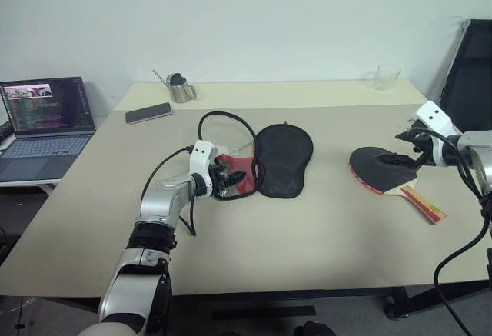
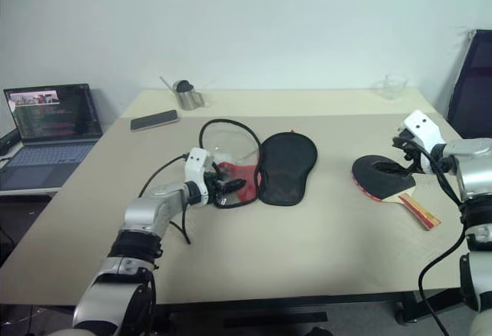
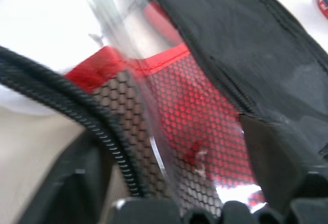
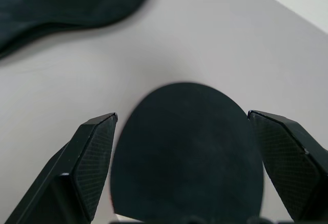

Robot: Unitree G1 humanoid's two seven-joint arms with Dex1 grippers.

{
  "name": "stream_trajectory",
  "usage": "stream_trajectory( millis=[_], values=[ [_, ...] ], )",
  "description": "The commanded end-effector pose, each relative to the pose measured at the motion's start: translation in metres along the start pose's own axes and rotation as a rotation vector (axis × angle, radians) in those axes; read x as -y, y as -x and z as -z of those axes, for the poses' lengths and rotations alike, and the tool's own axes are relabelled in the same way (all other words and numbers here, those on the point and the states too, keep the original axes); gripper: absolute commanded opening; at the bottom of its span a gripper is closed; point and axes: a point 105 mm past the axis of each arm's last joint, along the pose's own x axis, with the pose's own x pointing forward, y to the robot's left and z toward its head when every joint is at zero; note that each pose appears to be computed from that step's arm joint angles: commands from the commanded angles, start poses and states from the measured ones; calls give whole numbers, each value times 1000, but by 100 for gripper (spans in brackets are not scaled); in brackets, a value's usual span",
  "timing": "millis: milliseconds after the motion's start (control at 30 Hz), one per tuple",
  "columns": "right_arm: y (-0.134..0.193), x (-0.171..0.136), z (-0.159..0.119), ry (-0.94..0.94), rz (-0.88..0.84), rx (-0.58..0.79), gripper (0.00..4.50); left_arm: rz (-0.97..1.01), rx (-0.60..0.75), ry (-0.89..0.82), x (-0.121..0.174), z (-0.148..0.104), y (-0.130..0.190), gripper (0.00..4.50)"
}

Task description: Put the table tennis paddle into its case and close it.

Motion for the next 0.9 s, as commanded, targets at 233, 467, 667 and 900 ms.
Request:
stream_trajectory(
  millis=[233, 467, 667, 900],
  values=[
    [46, 30, 33, -207, 151, -157, 450, 133, -28, -284, 11, -24, 88, 445],
    [36, 18, 55, -285, 122, -245, 450, 255, 99, -283, 26, -39, 107, 445],
    [18, 3, 64, -334, 52, -323, 450, 318, 120, -282, 44, -38, 92, 445],
    [2, -2, 77, -329, 46, -384, 450, 317, 122, -281, 47, -38, 89, 445]
  ],
)
